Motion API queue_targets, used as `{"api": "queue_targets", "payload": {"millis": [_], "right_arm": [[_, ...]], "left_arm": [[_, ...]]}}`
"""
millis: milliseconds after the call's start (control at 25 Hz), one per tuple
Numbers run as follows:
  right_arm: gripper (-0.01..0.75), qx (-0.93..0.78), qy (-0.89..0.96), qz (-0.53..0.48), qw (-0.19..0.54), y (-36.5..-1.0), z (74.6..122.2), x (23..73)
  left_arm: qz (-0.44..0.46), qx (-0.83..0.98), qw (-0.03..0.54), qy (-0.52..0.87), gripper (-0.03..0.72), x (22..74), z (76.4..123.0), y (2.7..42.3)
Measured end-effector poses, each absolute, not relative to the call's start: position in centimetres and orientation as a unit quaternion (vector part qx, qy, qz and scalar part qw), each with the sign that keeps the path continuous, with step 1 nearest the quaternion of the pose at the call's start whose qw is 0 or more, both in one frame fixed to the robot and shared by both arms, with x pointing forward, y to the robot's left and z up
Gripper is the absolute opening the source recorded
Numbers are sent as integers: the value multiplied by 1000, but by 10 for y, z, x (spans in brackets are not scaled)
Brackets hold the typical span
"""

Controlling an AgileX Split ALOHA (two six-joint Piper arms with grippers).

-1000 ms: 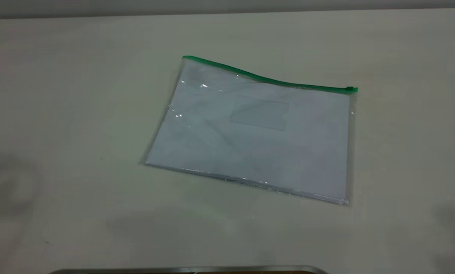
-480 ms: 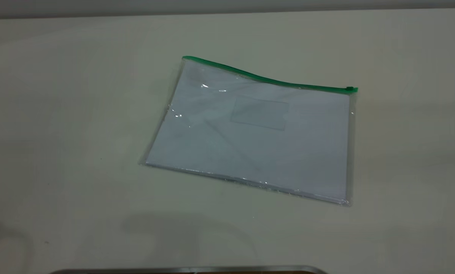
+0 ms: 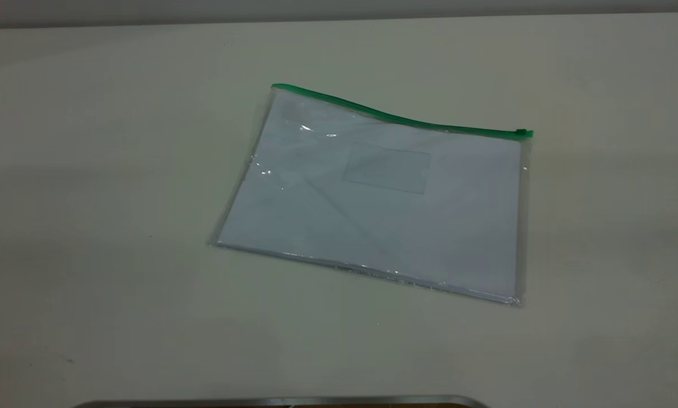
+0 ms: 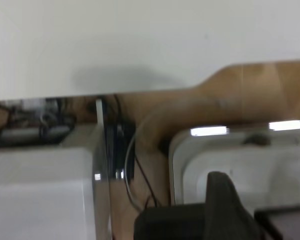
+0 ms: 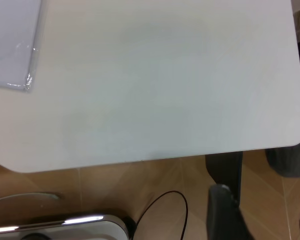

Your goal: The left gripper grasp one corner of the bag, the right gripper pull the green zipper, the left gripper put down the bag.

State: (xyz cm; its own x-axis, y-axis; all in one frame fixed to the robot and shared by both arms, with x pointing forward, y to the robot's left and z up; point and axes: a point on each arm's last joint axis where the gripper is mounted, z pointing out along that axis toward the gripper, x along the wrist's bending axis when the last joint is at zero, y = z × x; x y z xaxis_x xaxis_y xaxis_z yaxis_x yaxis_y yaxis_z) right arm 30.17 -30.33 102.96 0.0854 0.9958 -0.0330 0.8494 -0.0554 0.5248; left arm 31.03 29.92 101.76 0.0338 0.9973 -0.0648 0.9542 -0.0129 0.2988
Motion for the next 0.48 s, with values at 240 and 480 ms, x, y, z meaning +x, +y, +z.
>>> {"api": "queue_targets", "payload": {"millis": [240,480], "right_arm": [[402,705,654,173,212,-303,1030,302],[402,705,654,173,212,-303,1030,302]], "left_arm": [[175,686,205,676,450,276,1031,296],[259,664,275,646,450,242,1035,293]]}}
